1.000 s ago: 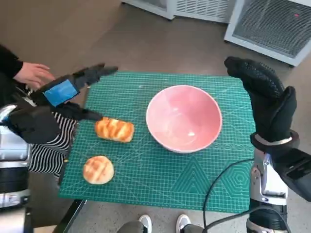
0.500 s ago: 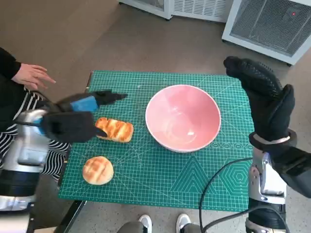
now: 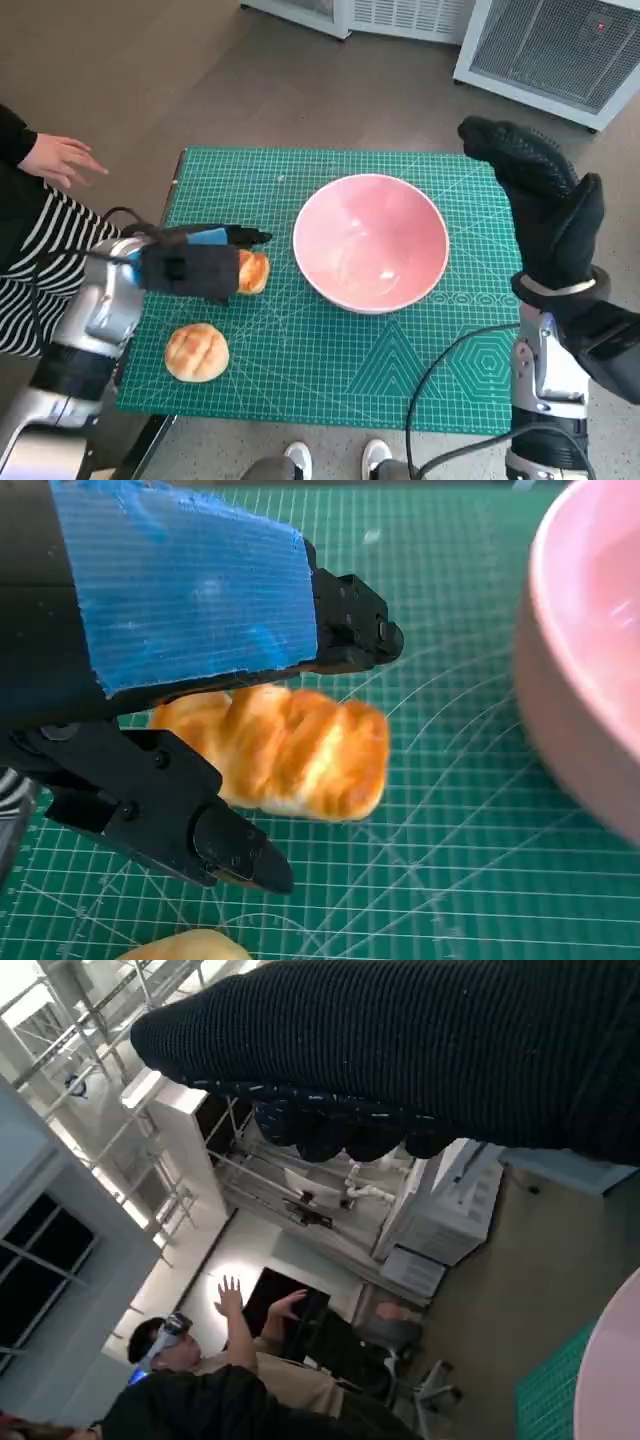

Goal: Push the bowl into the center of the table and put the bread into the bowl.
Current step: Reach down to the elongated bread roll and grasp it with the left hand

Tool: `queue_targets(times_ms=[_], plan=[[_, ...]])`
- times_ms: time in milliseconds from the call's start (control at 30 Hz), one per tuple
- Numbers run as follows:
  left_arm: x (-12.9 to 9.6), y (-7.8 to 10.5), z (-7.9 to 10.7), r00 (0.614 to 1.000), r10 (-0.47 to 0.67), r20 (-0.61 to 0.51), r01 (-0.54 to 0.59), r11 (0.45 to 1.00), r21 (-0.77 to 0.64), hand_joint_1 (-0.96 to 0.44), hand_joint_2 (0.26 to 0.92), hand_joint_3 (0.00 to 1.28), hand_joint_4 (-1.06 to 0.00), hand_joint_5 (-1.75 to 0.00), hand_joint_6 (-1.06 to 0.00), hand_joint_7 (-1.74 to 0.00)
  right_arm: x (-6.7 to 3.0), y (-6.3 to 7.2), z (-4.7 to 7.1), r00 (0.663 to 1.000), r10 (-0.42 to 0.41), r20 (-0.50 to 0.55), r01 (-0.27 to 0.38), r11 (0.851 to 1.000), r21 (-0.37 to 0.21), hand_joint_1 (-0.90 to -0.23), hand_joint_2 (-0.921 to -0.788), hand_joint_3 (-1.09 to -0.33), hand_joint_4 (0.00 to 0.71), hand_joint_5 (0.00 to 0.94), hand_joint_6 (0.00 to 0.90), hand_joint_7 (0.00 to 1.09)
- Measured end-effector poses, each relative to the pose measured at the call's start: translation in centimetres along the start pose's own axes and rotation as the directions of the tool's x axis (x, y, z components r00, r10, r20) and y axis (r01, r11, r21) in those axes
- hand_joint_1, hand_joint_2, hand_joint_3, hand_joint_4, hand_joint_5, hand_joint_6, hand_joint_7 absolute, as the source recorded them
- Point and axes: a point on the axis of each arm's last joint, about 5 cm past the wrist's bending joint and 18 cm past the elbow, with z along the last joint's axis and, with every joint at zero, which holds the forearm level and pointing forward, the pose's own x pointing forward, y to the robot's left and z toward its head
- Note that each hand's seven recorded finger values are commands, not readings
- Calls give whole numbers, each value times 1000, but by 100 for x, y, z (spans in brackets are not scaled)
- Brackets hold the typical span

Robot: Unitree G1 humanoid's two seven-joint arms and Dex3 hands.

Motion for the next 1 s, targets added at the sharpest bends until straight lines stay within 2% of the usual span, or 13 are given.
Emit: queue_targets(times_ms=[300,467,533,600,633,667,700,733,767,800,833,867,1000], plan=[[199,-98,-16,997,-19,-80,23,999,42,-67,718,1,-97,-21,-230,-8,-3,-9,4,1000,2,0,-2,1000,-4,-713,-921,-632,165,5,58,479],[278,-95,-1,993,-22,-112,32,996,82,-104,719,1,-154,-31,-256,-17,-6,-11,8,1000,2,0,-2,1000,-5,-713,-921,-631,166,4,57,476],[296,-94,-9,992,-27,-124,38,996,85,-94,721,2,-190,-35,-295,-30,-5,-11,9,1000,3,1,-3,1000,-5,-714,-921,-631,166,4,56,475],[303,-95,-19,990,-30,-134,42,995,88,-67,735,8,-269,-37,-408,-64,-5,-11,11,1000,3,2,-3,1000,-6,-714,-921,-631,166,4,57,474],[304,-96,-24,990,-28,-139,40,995,89,-47,748,14,-338,-54,-489,-96,-5,-11,12,1000,3,2,-3,1000,-6,-714,-921,-630,165,3,57,473],[305,-98,-27,990,-24,-142,38,995,93,-40,753,15,-366,-54,-519,-106,-5,-11,12,1000,3,2,-3,1000,-6,-714,-921,-630,165,3,57,473],[305,-98,-27,990,-17,-142,31,995,100,-17,773,19,-486,-72,-602,-173,-6,-12,12,1000,3,2,-3,1000,-6,-714,-921,-630,165,3,57,472],[304,-98,-25,990,-7,-139,22,994,108,-8,781,20,-533,-72,-624,-211,-8,-13,13,1000,3,1,-3,1000,-7,-714,-921,-630,165,3,57,472],[302,-97,-23,991,6,-133,9,993,115,-6,809,20,-573,-258,-635,-410,-8,-12,13,1000,3,1,-3,1000,-6,-714,-921,-630,165,3,57,472],[296,-95,-21,992,20,-124,-5,993,121,-4,849,41,-608,-556,-628,-721,-9,-11,13,1000,3,0,-3,1000,-6,-714,-921,-630,165,3,58,471],[286,-93,-20,993,37,-113,-23,991,129,-2,875,39,-661,-747,-629,-884,-10,-11,14,1000,3,0,-3,1000,-6,-713,-921,-630,165,3,58,471],[269,-86,-16,994,58,-95,-45,990,137,0,891,37,-694,-869,-630,-989,-11,-11,15,1000,3,-1,-3,1000,-6,-713,-921,-630,165,3,58,470],[152,-25,-24,990,136,-26,-131,982,133,2,905,34,-751,-1053,-656,-1067,-19,-14,16,1000,3,-4,-3,1000,-7,-710,-921,-630,165,2,59,469]])
